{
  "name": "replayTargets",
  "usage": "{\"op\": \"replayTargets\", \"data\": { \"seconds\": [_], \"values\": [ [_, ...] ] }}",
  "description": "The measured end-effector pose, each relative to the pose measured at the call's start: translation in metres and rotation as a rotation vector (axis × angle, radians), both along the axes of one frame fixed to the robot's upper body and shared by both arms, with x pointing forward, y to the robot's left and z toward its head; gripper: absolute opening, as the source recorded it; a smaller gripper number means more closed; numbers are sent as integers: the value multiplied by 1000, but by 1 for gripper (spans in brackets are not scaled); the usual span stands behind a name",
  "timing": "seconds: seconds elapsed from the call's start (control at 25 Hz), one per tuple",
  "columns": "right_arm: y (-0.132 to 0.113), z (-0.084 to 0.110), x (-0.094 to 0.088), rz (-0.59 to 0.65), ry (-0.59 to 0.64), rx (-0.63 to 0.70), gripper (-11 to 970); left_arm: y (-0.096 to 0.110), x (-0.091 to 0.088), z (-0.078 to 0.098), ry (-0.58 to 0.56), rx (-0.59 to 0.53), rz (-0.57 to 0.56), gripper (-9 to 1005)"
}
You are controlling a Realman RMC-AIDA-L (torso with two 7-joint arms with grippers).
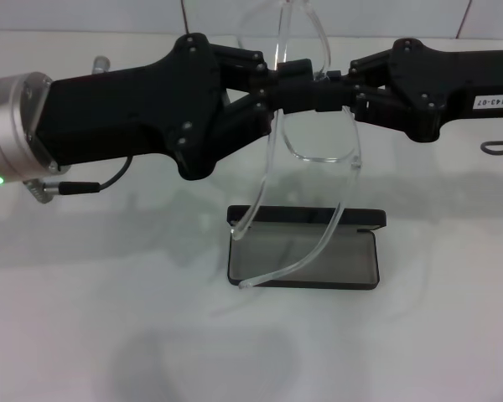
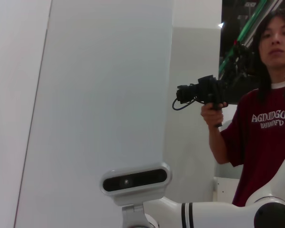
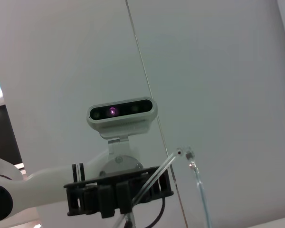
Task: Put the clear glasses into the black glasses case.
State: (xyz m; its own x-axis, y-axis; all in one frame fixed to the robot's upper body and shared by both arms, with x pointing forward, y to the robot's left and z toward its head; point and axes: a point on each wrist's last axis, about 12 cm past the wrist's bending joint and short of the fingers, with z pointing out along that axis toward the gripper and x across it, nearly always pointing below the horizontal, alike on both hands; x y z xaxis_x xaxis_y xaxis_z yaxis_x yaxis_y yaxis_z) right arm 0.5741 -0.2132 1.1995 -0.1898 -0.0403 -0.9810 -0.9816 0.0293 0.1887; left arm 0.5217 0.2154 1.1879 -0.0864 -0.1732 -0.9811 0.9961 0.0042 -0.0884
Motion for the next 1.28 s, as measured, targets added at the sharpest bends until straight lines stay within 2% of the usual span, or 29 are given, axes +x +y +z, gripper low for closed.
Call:
{"op": "replayTargets", "data": {
  "seconds": [0.52,1.28],
  "values": [
    [-1,-8,1,-22,4,7,58,0,-7,2,-13,-18,-59,83],
    [7,-3,-4,35,-6,49,59,3,0,-8,-5,-25,28,84]
  ]
}}
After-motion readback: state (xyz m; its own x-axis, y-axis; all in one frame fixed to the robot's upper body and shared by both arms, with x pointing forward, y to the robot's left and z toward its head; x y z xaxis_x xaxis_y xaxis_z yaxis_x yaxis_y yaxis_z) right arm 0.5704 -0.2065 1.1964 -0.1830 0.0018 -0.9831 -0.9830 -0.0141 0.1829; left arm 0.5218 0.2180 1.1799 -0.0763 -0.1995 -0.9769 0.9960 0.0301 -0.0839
